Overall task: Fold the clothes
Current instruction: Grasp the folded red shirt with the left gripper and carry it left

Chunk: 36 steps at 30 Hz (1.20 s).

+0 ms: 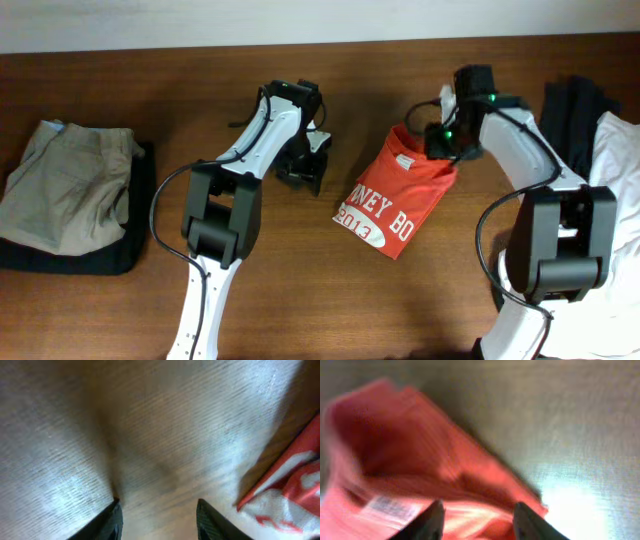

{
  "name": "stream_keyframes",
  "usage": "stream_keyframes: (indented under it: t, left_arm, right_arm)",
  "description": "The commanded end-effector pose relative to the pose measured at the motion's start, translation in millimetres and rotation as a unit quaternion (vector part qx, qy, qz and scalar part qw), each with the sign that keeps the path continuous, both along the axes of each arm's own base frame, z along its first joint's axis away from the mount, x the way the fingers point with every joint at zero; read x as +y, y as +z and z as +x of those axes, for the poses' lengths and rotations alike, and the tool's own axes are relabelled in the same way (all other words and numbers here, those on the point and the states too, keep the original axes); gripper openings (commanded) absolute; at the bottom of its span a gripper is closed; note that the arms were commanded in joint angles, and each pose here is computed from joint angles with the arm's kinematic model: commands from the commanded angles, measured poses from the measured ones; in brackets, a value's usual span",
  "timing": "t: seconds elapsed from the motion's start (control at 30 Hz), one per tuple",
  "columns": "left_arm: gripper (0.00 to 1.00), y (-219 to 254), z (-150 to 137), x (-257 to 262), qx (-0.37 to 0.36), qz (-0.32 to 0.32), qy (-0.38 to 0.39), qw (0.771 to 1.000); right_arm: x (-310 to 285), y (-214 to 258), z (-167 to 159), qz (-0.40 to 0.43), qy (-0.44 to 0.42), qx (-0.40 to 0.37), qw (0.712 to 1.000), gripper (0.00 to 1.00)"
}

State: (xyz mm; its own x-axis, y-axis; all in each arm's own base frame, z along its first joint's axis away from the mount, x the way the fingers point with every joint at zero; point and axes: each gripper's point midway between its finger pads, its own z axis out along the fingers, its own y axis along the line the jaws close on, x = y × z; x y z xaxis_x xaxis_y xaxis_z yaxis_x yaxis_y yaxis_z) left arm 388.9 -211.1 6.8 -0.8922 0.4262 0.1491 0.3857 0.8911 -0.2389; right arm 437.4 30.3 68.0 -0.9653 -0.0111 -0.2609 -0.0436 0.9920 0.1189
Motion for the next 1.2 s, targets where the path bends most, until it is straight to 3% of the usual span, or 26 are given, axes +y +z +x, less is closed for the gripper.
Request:
stream_keyframes:
  t: [0.0,0.03,0.07,0.13,0.27,0.43,0.47,0.5,0.57,0.6,0.63,0.67,0.73,0.83,0.93,1.03,1.1,1.17]
  left_arm:
    - [0.81,80,63,-35,-0.158,-0.117,-0.021,0.980]
    - [0.96,97,73,-55,-0.193,-0.175,-0.068,0.963]
    - [0.99,103,76,-66,-0.205,-0.210,-0.087,0.952]
    - [0.99,99,73,-91,-0.198,-0.278,-0.115,0.933]
    - [0.99,69,60,-126,-0.140,-0.383,-0.122,0.905]
    - [0.99,2,20,-162,-0.047,-0.408,-0.130,0.902]
    - [0.94,-4,11,-169,-0.037,-0.408,-0.136,0.902]
    - [0.81,-7,4,-176,-0.034,-0.406,-0.145,0.902]
    - [0.65,-6,6,-182,-0.042,-0.410,-0.147,0.899]
    - [0.49,-5,10,-183,-0.042,-0.410,-0.134,0.901]
    - [0.18,-5,12,-183,-0.043,-0.410,-0.129,0.902]
    - [0.01,-4,15,-182,-0.046,-0.411,-0.127,0.902]
    - [0.01,9,35,-175,-0.071,-0.415,-0.121,0.899]
    - [0.01,43,118,-101,-0.184,-0.302,-0.072,0.933]
    - [0.01,109,173,10,-0.273,-0.204,0.007,0.940]
    - [0.01,129,174,134,-0.295,-0.014,0.083,0.952]
    - [0.01,135,146,202,-0.248,0.043,0.154,0.955]
    - [0.01,154,138,243,-0.253,0.063,0.213,0.942]
  right_arm:
    - [14,55,3,0.008,0.030,-0.002,1.000,0.50]
    - [13,72,-1,0.008,0.029,0.000,1.000,0.50]
    - [11,88,-5,0.008,0.027,0.002,1.000,0.51]
    - [8,111,-23,0.008,0.023,0.021,0.999,0.51]
    - [7,112,-45,0.007,0.023,0.065,0.998,0.51]
    - [-13,114,-56,0.008,-0.002,0.083,0.997,0.50]
    - [-25,117,-60,0.009,-0.015,0.086,0.996,0.50]
    - [-37,118,-62,0.010,-0.031,0.088,0.996,0.50]
    - [-52,119,-66,0.013,-0.052,0.092,0.994,0.50]
    - [-55,119,-66,0.014,-0.055,0.092,0.994,0.50]
    - [-56,119,-66,0.014,-0.054,0.091,0.994,0.50]
    - [-57,119,-65,0.013,-0.050,0.089,0.995,0.50]
    - [-57,119,-65,0.013,-0.049,0.089,0.995,0.50]
    - [-57,119,-65,0.012,-0.045,0.087,0.995,0.50]
    - [-61,119,-65,-0.001,-0.038,0.086,0.996,0.47]
    - [-69,119,-66,-0.002,-0.049,0.088,0.995,0.47]
    - [-80,118,-72,0.001,-0.065,0.097,0.993,0.47]
    - [-84,118,-75,0.002,-0.071,0.102,0.992,0.47]
